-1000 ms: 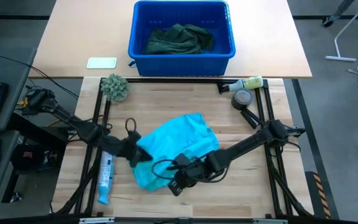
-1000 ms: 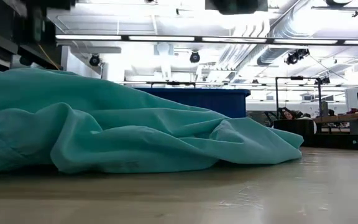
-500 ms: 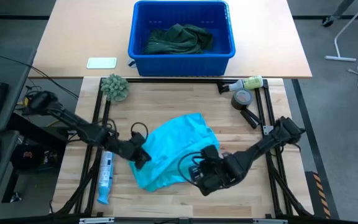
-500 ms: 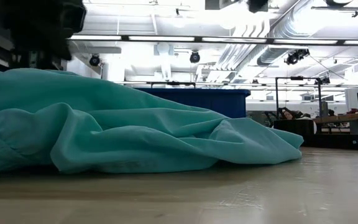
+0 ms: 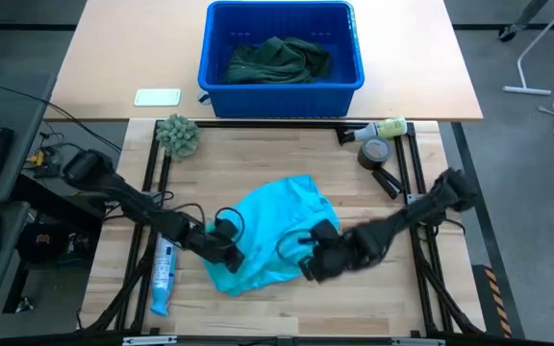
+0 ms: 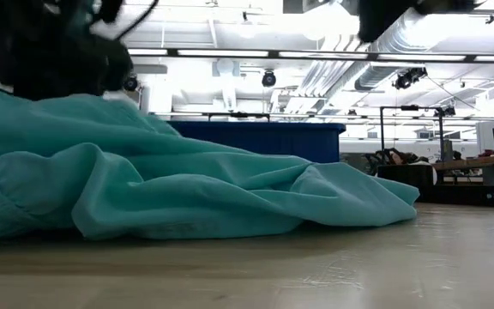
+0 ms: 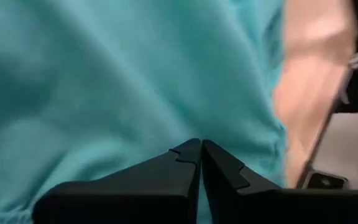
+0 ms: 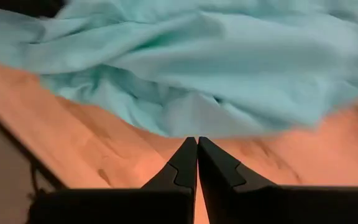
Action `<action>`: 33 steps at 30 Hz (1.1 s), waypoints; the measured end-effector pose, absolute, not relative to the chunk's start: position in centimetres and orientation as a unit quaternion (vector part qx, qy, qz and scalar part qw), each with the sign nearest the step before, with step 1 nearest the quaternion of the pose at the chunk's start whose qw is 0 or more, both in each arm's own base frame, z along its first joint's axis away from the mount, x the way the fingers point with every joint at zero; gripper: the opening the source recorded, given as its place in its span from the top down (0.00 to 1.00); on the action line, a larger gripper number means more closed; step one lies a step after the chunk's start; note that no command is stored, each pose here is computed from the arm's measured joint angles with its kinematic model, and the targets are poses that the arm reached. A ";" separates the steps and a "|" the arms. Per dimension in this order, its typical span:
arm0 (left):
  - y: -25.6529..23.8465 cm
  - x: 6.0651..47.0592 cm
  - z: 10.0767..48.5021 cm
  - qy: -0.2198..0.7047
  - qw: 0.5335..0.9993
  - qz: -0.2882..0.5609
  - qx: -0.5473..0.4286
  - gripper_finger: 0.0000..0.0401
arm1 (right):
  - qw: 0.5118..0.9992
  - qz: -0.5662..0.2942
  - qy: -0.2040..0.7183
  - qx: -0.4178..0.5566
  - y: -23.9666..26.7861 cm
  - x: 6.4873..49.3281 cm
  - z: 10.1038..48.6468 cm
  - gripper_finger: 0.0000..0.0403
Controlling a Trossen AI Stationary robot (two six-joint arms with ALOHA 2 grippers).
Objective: Fold laundry
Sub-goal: Fold the light blue shorts
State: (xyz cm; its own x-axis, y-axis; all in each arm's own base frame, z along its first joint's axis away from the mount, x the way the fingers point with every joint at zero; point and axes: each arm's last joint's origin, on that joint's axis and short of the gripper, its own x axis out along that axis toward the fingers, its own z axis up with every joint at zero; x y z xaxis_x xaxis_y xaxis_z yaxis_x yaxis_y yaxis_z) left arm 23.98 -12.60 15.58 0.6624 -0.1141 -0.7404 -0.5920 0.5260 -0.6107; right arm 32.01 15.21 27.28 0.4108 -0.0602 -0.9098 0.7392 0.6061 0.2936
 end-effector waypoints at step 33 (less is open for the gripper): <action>-1.3 27.7 10.9 0.454 0.764 0.215 -0.405 1.00 | 0.663 -0.277 0.409 0.562 7.9 23.1 11.1 1.00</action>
